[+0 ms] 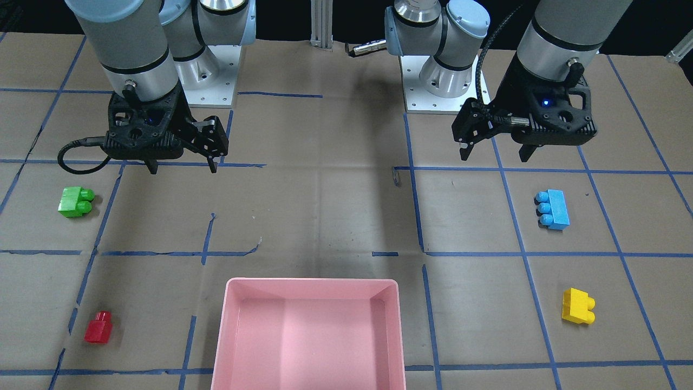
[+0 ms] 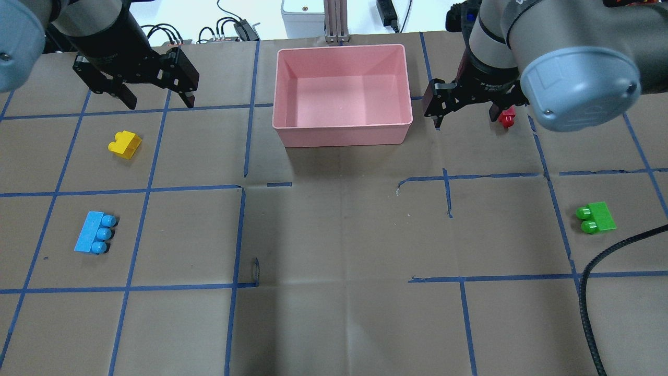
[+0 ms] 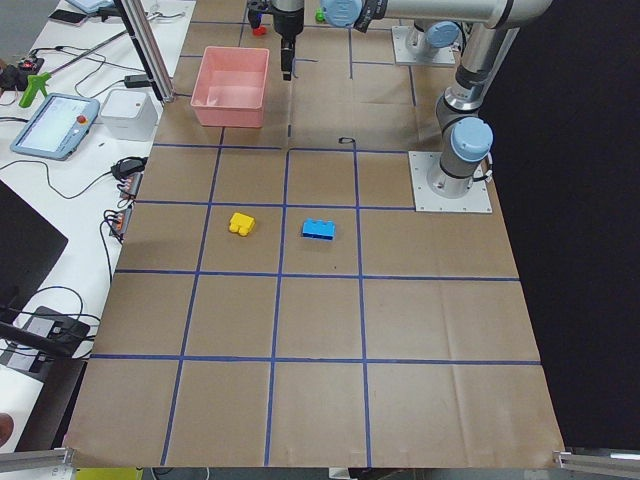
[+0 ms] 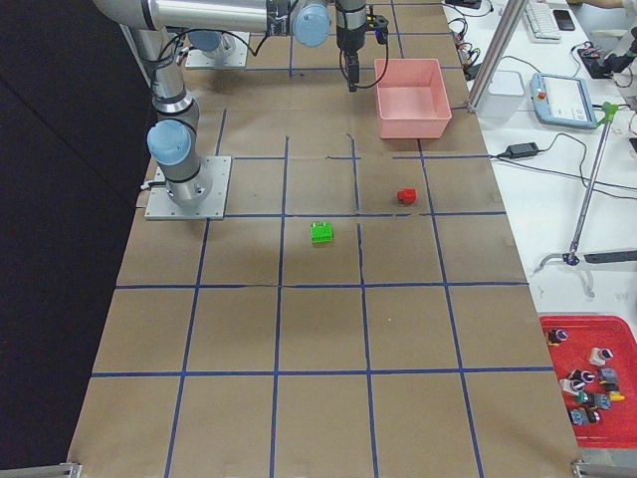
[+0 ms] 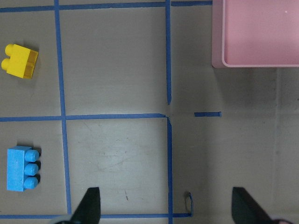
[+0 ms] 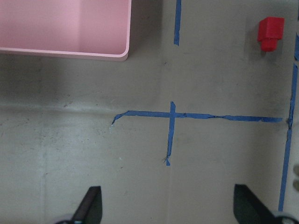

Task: Put all blocks into box

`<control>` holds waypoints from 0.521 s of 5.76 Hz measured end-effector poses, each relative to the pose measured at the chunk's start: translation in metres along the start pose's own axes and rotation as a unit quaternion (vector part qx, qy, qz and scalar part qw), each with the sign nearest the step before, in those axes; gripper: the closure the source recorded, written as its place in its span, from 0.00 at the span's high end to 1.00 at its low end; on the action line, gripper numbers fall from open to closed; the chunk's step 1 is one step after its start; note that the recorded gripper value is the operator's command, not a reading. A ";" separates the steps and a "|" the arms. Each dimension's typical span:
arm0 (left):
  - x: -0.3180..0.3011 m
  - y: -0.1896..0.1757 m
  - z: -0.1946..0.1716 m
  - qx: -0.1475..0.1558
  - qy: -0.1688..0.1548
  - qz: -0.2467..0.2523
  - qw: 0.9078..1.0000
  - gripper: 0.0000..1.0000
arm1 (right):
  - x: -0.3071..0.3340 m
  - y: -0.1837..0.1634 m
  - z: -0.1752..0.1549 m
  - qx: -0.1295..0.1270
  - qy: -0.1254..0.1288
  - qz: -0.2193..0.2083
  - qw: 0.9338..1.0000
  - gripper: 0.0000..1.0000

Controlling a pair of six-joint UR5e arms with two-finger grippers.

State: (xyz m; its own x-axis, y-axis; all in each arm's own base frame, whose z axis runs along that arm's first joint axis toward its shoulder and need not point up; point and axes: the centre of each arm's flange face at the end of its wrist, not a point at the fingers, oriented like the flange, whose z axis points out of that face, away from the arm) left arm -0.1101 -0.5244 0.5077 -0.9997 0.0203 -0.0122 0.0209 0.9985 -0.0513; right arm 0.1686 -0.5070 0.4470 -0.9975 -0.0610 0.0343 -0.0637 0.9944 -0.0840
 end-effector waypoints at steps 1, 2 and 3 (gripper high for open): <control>0.000 0.000 0.000 0.000 0.000 0.000 1.000 0.99 | 0.000 -0.001 0.000 0.002 0.000 0.000 1.000 1.00; 0.000 -0.001 0.001 -0.001 -0.001 0.000 1.000 0.99 | 0.000 -0.001 0.000 0.003 0.000 0.000 1.000 1.00; -0.001 -0.001 0.001 -0.001 -0.002 0.000 1.000 0.99 | 0.000 -0.001 0.001 0.002 0.000 0.000 1.000 1.00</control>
State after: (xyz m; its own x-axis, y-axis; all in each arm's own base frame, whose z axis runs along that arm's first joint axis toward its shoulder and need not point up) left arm -0.1095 -0.5255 0.5063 -0.9997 0.0203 -0.0157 0.0210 0.9986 -0.0493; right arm 0.1687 -0.5076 0.4465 -0.9975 -0.0619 0.0344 -0.0647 0.9940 -0.0879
